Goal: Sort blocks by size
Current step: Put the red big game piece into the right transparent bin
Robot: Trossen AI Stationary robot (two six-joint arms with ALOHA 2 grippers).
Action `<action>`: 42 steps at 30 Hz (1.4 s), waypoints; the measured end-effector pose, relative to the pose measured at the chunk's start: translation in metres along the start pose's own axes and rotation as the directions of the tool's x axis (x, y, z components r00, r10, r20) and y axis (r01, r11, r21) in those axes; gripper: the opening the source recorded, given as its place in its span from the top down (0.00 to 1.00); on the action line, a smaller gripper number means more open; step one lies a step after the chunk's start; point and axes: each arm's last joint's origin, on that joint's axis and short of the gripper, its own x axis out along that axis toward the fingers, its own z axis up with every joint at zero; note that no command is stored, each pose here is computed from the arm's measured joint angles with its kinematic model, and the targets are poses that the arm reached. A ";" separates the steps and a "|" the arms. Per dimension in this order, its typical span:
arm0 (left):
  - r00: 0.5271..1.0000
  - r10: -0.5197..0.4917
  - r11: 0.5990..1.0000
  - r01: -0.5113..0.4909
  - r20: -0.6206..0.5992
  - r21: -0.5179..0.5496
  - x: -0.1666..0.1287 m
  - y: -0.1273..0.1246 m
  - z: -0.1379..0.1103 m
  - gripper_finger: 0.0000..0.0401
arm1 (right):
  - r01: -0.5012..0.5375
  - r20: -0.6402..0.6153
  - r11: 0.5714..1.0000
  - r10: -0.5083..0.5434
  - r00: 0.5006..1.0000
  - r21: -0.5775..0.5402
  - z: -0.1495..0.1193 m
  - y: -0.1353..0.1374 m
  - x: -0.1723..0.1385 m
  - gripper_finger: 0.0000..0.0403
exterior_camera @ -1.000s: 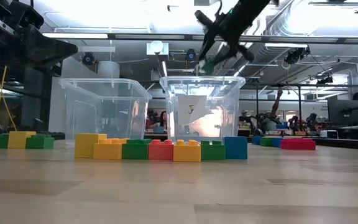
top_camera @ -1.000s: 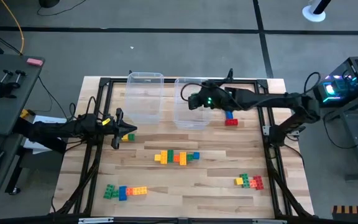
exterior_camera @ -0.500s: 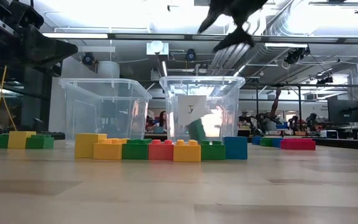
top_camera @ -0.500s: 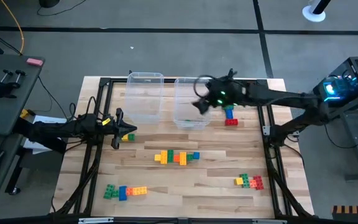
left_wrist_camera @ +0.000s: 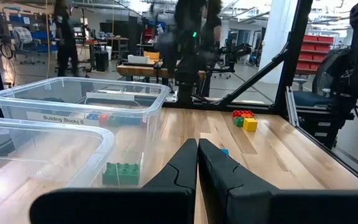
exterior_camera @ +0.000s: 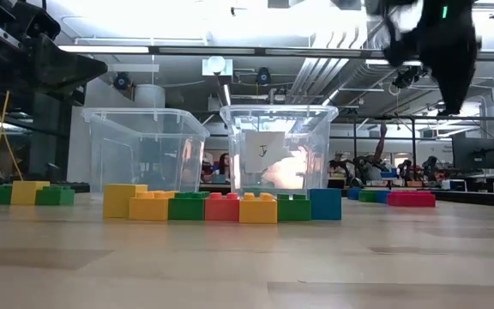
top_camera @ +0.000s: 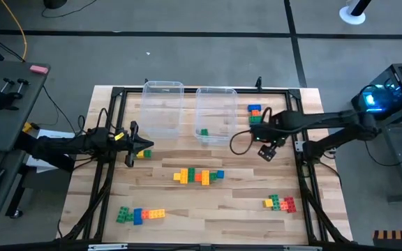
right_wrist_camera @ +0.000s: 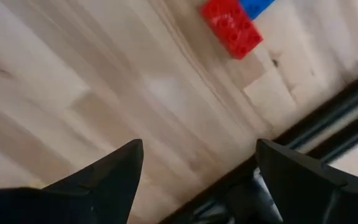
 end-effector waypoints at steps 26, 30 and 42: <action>1.000 0.000 1.000 0.000 0.000 0.000 0.000 0.000 0.000 0.99 | 0.008 -0.069 0.745 -0.072 0.995 -0.667 0.071 -0.031 0.105 0.23; 1.000 0.000 1.000 0.000 -0.001 0.000 0.000 0.000 0.000 0.99 | 0.015 -0.075 0.739 -0.089 0.993 -0.674 0.075 -0.029 0.111 0.23; 1.000 0.000 1.000 0.000 -0.001 0.000 0.000 0.000 0.000 0.99 | 0.066 -0.060 0.790 -0.129 0.990 -0.609 0.078 -0.028 0.117 0.23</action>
